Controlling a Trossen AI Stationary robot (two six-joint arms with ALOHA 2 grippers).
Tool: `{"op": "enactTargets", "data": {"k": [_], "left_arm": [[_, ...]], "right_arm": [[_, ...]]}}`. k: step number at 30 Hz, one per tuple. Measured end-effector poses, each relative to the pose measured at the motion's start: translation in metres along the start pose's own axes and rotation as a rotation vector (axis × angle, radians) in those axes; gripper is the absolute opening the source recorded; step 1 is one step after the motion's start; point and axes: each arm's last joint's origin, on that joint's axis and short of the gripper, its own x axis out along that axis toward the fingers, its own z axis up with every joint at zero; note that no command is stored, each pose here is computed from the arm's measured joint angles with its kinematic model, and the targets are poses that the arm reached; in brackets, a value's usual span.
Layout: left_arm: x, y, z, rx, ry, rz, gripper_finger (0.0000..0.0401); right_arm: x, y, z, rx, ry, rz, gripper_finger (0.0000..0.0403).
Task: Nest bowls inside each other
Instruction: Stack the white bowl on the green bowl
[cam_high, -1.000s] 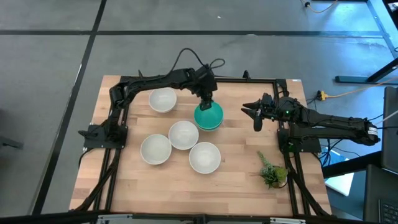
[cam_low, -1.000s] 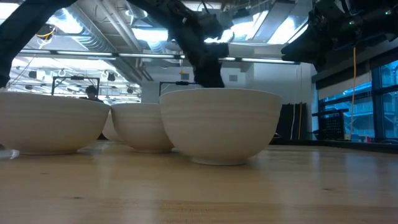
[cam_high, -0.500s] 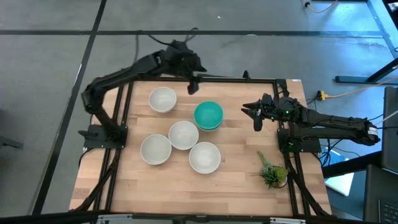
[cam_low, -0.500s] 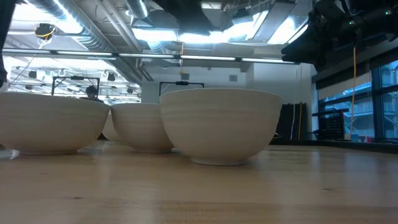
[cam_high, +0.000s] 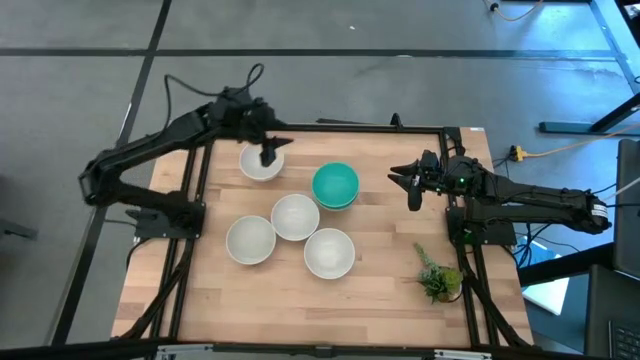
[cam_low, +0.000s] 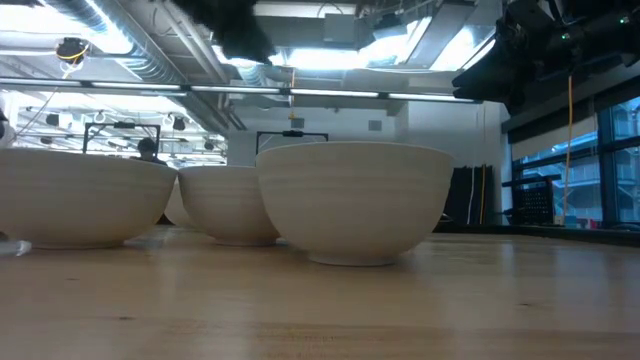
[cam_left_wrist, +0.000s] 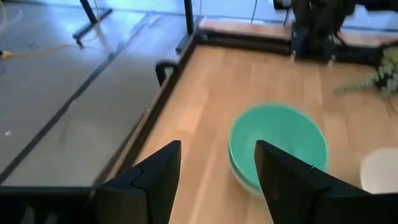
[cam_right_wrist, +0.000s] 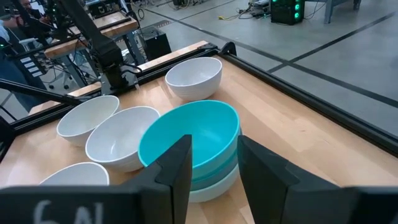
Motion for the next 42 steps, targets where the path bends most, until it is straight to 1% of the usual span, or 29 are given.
{"op": "enactTargets", "data": {"k": [3,5,8,14,18,21,25,30,34,38,42], "left_arm": [[-0.013,-0.006,-0.019,-0.015,0.025,-0.004,0.0199],[-0.02,-0.009,-0.031,-0.048,0.061,-0.009,0.0199],[-0.026,-0.014,-0.047,-0.101,0.117,-0.02,0.0199],[-0.03,-0.022,-0.075,-0.137,0.242,-0.041,0.0199],[-0.026,-0.025,-0.091,-0.175,0.376,0.034,0.0199],[-0.022,-0.029,-0.1,-0.154,0.453,0.056,0.0199],[-0.014,-0.039,-0.108,-0.099,0.494,0.057,0.0199],[-0.005,-0.052,-0.117,0.043,0.554,0.104,0.0199],[0.003,-0.06,-0.121,0.164,0.56,0.092,0.0199],[0.01,-0.063,-0.127,0.193,0.58,0.109,0.0199],[0.019,-0.061,-0.132,0.191,0.605,0.116,0.0199]], "right_arm": [[0.0,0.0,0.0,-0.002,0.0,0.0,0.0129],[0.0,0.0,0.0,-0.002,0.0,0.0,0.0129],[0.0,0.0,0.0,-0.003,0.0,0.0,0.0129],[0.0,0.0,0.0,-0.006,0.0,0.0,0.0129],[0.0,0.0,0.0,-0.005,0.0,0.0,0.0129],[0.0,0.0,0.0,-0.003,0.0,0.0,0.0129],[0.0,0.0,0.0,-0.002,0.0,0.0,0.0129],[0.0,0.0,0.0,0.0,0.0,0.0,0.0129],[0.0,0.0,0.0,0.001,0.0,0.0,0.0129],[0.0,0.0,0.0,0.001,0.0,0.0,0.0129],[0.0,0.0,0.0,0.001,0.0,0.0,0.0129]]}}
